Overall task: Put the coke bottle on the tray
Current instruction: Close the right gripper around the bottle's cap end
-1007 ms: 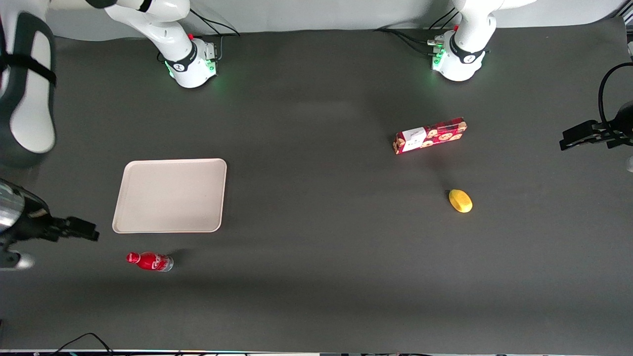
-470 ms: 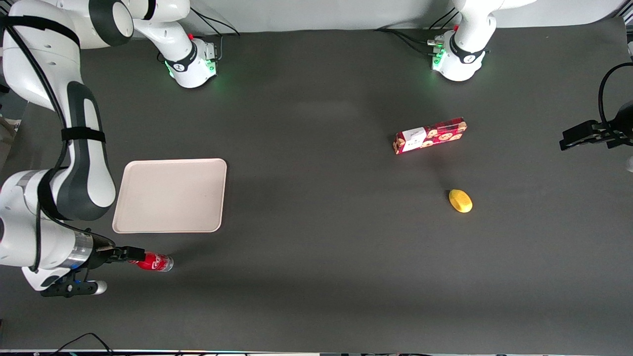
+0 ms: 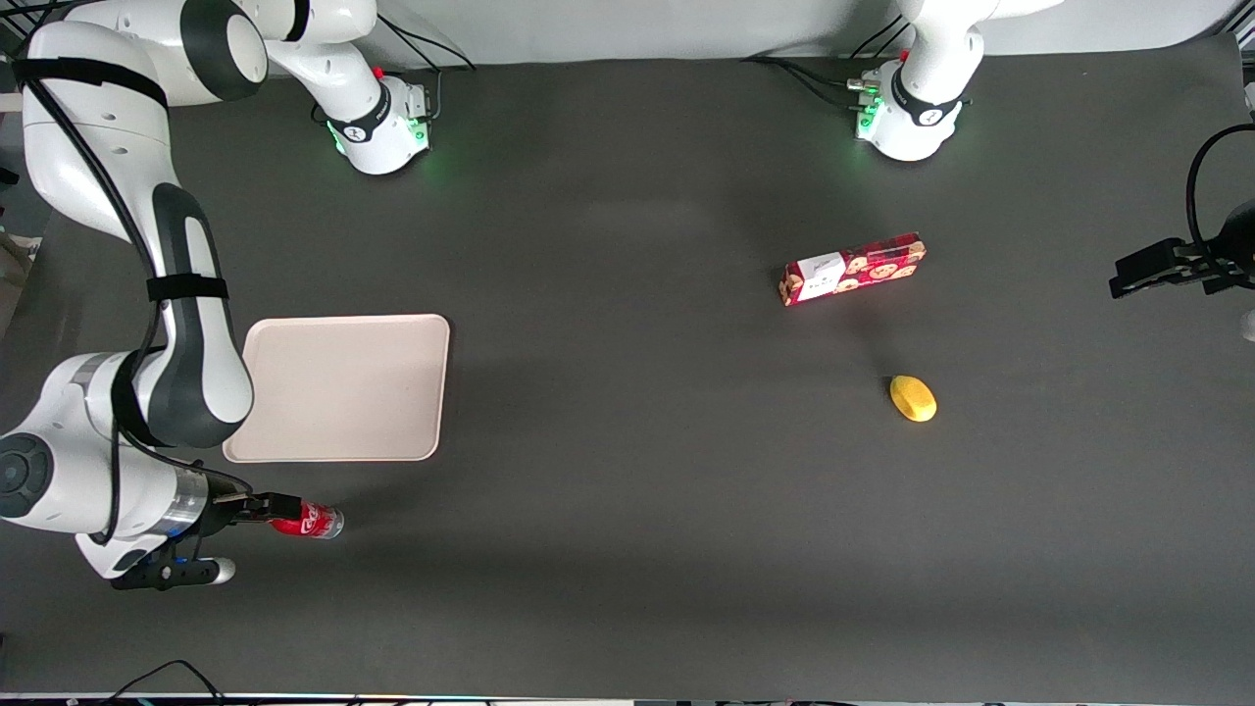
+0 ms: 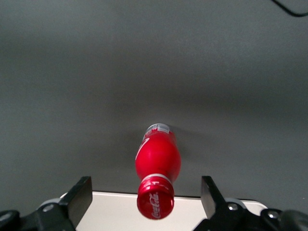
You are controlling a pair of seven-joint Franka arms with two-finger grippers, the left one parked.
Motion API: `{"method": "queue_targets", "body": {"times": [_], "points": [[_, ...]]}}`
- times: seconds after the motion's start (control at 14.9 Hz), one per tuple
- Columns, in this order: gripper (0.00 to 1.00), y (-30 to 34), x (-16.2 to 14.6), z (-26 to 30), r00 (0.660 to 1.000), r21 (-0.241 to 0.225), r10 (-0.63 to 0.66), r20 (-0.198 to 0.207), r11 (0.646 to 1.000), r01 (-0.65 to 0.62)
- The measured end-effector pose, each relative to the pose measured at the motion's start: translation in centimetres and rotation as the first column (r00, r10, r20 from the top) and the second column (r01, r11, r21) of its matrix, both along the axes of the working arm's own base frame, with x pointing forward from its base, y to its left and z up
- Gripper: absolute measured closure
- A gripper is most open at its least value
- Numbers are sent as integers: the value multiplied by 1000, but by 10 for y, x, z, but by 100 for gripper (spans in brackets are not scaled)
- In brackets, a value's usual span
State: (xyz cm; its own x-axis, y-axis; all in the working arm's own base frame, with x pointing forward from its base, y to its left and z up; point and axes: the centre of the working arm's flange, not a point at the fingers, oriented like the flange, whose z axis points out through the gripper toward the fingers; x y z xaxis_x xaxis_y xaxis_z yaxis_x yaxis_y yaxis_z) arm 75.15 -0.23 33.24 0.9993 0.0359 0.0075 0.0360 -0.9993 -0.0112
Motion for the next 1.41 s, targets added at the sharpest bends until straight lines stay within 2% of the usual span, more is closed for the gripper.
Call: {"method": "queue_targets", "body": {"times": [0.27,0.6,0.67,0.87,1.28,1.41], "points": [[0,-2,-5,-28,1000,-22,12,-9,1000,-12],[1,-1,-8,-40,1000,-25,16,-14,1000,-17],[7,-1,-8,-40,1000,-25,17,-14,1000,-17],[15,-1,-7,-39,1000,-26,17,-7,1000,-17],[15,-3,-6,-34,999,-55,32,4,998,-32],[19,-3,-6,-34,999,-57,33,4,998,-33]]}}
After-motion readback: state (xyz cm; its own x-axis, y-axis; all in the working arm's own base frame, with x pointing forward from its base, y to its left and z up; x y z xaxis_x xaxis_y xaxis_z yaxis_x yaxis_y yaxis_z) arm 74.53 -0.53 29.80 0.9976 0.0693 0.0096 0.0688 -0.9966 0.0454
